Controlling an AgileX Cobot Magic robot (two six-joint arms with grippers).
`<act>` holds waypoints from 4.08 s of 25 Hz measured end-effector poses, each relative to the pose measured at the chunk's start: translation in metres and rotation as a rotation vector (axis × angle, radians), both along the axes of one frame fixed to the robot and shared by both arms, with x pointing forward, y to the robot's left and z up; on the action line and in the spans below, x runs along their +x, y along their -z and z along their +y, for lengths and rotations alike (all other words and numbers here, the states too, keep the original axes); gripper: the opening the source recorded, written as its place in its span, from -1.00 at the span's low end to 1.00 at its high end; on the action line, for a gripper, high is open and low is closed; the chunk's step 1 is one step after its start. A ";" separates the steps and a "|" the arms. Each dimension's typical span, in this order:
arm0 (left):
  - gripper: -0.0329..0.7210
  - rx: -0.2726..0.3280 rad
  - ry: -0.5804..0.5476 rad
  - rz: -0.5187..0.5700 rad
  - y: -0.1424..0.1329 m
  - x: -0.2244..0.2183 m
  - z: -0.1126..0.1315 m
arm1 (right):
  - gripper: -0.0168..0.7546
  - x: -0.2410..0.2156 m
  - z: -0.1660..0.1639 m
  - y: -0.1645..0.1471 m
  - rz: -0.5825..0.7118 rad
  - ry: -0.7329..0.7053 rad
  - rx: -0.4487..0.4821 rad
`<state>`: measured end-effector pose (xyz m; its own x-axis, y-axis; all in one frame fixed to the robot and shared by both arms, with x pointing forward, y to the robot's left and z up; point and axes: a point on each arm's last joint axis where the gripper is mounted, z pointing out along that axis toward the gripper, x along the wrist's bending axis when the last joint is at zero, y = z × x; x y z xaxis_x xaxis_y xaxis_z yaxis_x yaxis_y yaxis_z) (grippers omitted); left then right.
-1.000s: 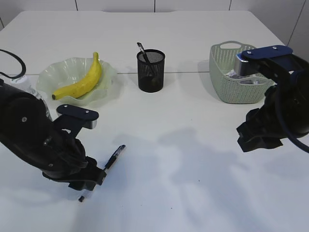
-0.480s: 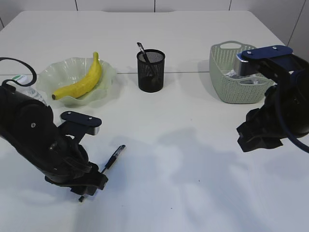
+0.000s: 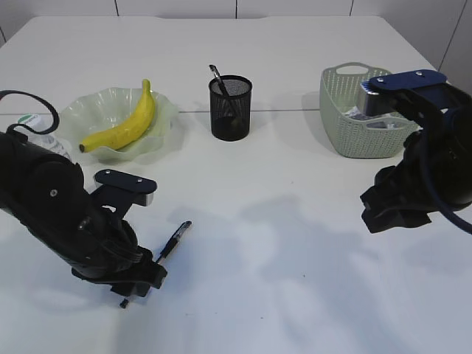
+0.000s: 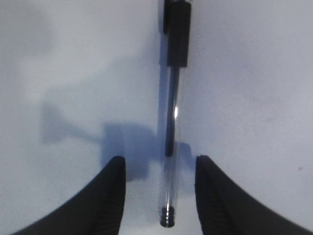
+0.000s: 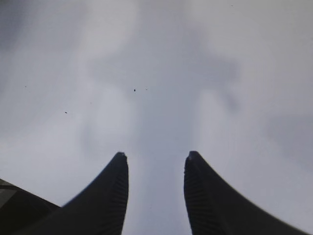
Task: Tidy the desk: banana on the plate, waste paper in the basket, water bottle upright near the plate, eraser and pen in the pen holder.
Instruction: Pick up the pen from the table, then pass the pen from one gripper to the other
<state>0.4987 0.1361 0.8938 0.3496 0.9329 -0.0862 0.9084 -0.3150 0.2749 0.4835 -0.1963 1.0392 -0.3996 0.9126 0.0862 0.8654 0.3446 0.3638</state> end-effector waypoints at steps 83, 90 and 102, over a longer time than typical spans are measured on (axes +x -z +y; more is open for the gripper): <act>-0.82 -0.118 0.002 -0.198 -0.060 -0.001 0.001 | -0.26 0.000 0.011 -0.004 -0.006 -0.030 0.119; -0.82 -0.143 0.019 -0.275 -0.077 -0.002 0.002 | -0.26 0.008 0.014 -0.021 -0.067 -0.035 0.147; -0.82 -0.204 0.064 -0.447 -0.107 -0.002 0.001 | -0.26 0.011 0.023 -0.045 -0.206 -0.097 0.266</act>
<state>0.4967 0.1369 1.0003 0.4499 0.8882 -0.0935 0.6681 -0.2653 0.6952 0.4940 -0.1734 1.0839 -0.5172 0.8259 0.2245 0.7324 0.2914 0.6153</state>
